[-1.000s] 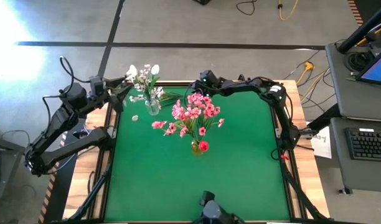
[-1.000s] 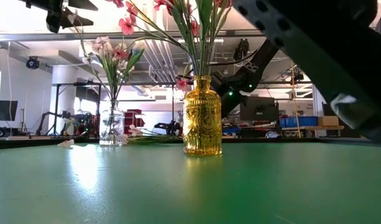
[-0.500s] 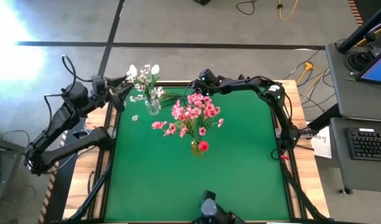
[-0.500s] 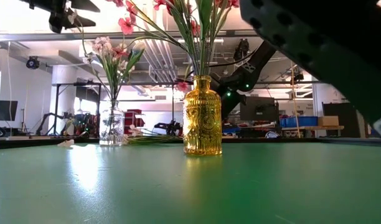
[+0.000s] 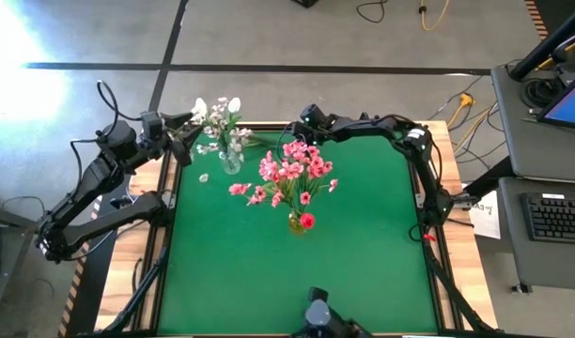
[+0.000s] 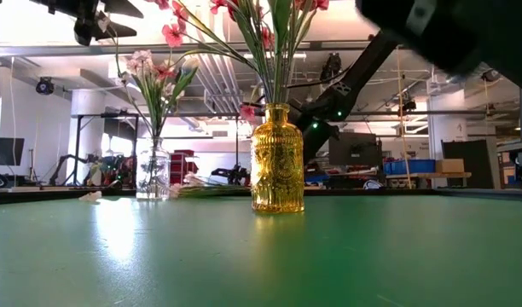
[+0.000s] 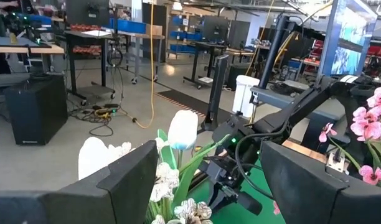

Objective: Sort flowers into vase by color
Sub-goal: Put the white flower into the transparent vase

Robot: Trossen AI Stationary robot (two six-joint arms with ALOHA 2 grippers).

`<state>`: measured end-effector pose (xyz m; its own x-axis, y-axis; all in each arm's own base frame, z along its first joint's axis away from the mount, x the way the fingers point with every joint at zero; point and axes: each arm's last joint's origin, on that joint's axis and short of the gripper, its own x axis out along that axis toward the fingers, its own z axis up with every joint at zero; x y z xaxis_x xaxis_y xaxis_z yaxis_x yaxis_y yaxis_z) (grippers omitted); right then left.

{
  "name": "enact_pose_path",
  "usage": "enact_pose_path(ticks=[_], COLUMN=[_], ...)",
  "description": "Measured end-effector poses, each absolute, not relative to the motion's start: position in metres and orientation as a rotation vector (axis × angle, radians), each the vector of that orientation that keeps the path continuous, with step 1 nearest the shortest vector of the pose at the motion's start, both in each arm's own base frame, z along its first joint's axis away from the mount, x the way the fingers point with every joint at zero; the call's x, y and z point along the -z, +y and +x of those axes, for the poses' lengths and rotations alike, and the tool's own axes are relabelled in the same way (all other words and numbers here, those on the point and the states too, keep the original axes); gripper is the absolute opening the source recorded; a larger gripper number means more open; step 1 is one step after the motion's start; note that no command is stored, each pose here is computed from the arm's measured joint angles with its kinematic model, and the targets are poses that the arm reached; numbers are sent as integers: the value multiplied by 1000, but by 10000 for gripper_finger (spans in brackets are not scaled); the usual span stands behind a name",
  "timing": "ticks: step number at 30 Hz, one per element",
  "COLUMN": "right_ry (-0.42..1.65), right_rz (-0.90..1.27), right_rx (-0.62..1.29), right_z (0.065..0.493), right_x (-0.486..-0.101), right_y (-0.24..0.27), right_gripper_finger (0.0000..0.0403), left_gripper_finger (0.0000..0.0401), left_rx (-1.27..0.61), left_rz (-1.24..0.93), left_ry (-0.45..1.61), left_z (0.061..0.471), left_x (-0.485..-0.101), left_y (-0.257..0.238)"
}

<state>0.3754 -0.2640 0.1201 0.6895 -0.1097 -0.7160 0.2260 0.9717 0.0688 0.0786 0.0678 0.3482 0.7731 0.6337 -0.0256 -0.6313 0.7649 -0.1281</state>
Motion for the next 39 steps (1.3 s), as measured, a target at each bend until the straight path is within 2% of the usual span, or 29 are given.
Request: enact_pose_path(ticks=[18,22,27,32,39], right_ry=[664,602,503,417,339], right_rz=[88,71,47,-5,-31], right_rx=[263,310,371,419,435], right_z=[349,334,315,299,285], right_x=[-207,-236,-275,-316,-348], right_y=[-270,-276,-278,-267,-254], right_gripper_finger=[14,14,13,13,13], left_gripper_finger=[271,271,271,271,271], left_rx=[-681,-673,-574,-584,-582], left_rz=[-54,-4,52,49,34], left_ry=[-81,-122,-130,-102,-73], left_z=[79,78,83,87,94], left_x=[-356,-364,-379,-394,-402], left_y=[68,67,67,72,77])
